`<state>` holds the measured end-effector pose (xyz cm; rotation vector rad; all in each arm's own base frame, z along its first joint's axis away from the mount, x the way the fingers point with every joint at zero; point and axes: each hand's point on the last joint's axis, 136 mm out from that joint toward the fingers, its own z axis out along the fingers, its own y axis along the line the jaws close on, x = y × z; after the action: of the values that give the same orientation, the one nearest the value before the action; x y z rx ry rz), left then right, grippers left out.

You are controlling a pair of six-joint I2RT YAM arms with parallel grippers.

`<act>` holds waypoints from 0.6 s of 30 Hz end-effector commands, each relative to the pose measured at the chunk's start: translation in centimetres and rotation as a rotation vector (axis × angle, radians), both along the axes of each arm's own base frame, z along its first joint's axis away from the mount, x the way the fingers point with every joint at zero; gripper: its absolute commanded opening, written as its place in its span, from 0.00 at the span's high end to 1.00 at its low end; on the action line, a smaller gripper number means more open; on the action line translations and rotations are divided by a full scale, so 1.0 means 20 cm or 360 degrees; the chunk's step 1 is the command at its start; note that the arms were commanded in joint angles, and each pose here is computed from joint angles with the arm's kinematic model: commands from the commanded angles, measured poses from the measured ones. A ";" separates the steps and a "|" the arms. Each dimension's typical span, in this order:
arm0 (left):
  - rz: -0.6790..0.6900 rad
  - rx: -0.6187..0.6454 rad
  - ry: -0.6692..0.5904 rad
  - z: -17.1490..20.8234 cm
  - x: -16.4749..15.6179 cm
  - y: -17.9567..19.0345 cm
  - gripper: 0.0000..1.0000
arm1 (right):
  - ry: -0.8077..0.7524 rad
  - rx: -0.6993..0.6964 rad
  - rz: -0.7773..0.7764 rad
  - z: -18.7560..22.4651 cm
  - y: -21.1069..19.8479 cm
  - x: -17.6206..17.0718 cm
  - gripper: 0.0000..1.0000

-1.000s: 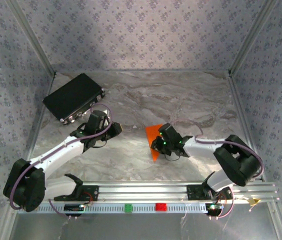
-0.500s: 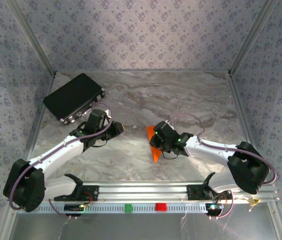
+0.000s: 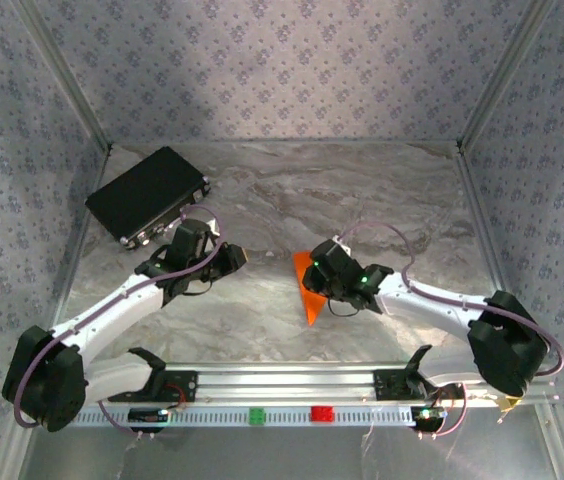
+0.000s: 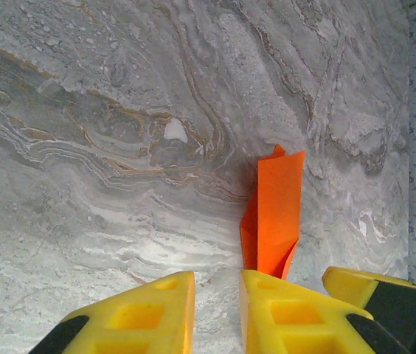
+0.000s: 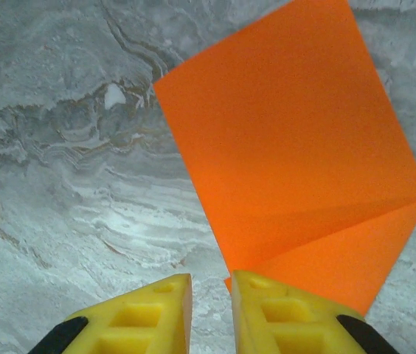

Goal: Fold a paper plane with a square sheet of paper (pick it up from the middle)
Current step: Move the paper to the center of the table.

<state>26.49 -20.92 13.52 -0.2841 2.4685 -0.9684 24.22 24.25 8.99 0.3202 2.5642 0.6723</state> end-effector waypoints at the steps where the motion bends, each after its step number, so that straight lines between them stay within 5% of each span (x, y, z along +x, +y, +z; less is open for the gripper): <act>1: -0.0004 -0.0039 0.0020 -0.01 -0.03 0.00 0.79 | -0.0099 -0.0079 0.0104 -0.01 -0.02 0.02 0.80; 4: 0.0025 -0.0075 0.0047 -0.03 -0.04 0.01 0.79 | -0.0123 -0.0173 0.0090 -0.06 -0.07 0.01 0.82; 9: 0.0040 -0.0120 0.0077 -0.06 -0.03 -0.02 0.78 | -0.0086 0.0115 0.0224 -0.10 0.01 -0.03 0.86; 18: -0.0021 -0.0106 0.0130 -0.12 -0.02 -0.10 0.80 | 0.0025 0.0279 0.0177 -0.20 -0.01 -0.03 0.96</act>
<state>25.43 -21.74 9.79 -0.3615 2.5532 -1.0071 23.59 23.19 5.07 0.2348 2.5677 0.8358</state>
